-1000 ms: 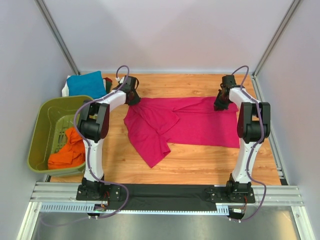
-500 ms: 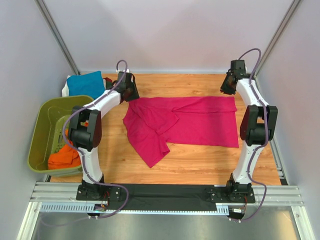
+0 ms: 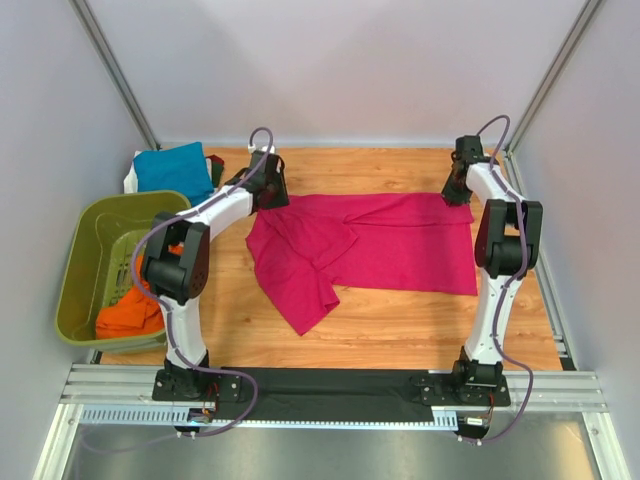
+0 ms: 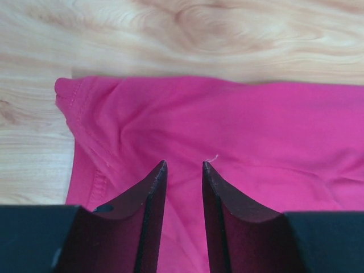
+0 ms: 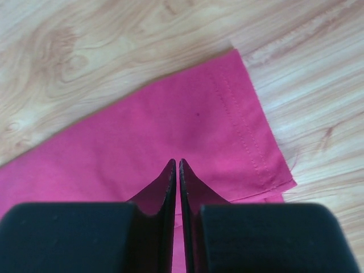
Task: Fold and stack the t-shirts
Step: Fold the tshirt
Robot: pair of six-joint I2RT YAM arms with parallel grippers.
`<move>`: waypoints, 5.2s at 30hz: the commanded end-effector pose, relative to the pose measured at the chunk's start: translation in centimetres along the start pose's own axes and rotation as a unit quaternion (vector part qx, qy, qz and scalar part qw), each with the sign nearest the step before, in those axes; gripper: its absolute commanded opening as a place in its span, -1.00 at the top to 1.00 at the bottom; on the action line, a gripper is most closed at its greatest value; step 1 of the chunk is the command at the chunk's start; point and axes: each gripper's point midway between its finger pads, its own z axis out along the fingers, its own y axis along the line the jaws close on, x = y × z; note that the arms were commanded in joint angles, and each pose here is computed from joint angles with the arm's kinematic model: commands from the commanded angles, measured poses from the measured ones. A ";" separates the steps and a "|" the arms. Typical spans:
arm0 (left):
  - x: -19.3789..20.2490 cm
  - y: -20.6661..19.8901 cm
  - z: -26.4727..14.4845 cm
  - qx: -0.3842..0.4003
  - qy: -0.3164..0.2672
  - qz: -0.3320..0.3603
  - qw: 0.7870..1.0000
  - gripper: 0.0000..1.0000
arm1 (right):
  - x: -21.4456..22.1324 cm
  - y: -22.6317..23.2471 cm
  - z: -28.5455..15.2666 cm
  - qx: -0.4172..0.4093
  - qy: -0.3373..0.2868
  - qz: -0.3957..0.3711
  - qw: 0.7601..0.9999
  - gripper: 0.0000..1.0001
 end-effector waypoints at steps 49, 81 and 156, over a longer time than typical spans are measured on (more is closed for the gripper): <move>0.4 3.5 -4.6 -0.032 -0.021 -0.110 0.993 -0.21 | 0.5 -3.9 -8.1 -0.027 -0.041 0.062 0.997 0.21; 3.6 3.0 1.8 -0.024 0.028 -0.136 0.990 0.33 | 0.9 -7.9 -1.2 0.033 -0.015 0.105 0.994 0.21; 6.5 -2.3 -5.1 0.062 0.039 -0.134 0.988 -0.02 | -0.4 -6.2 -1.7 -0.017 -0.064 0.181 0.981 0.16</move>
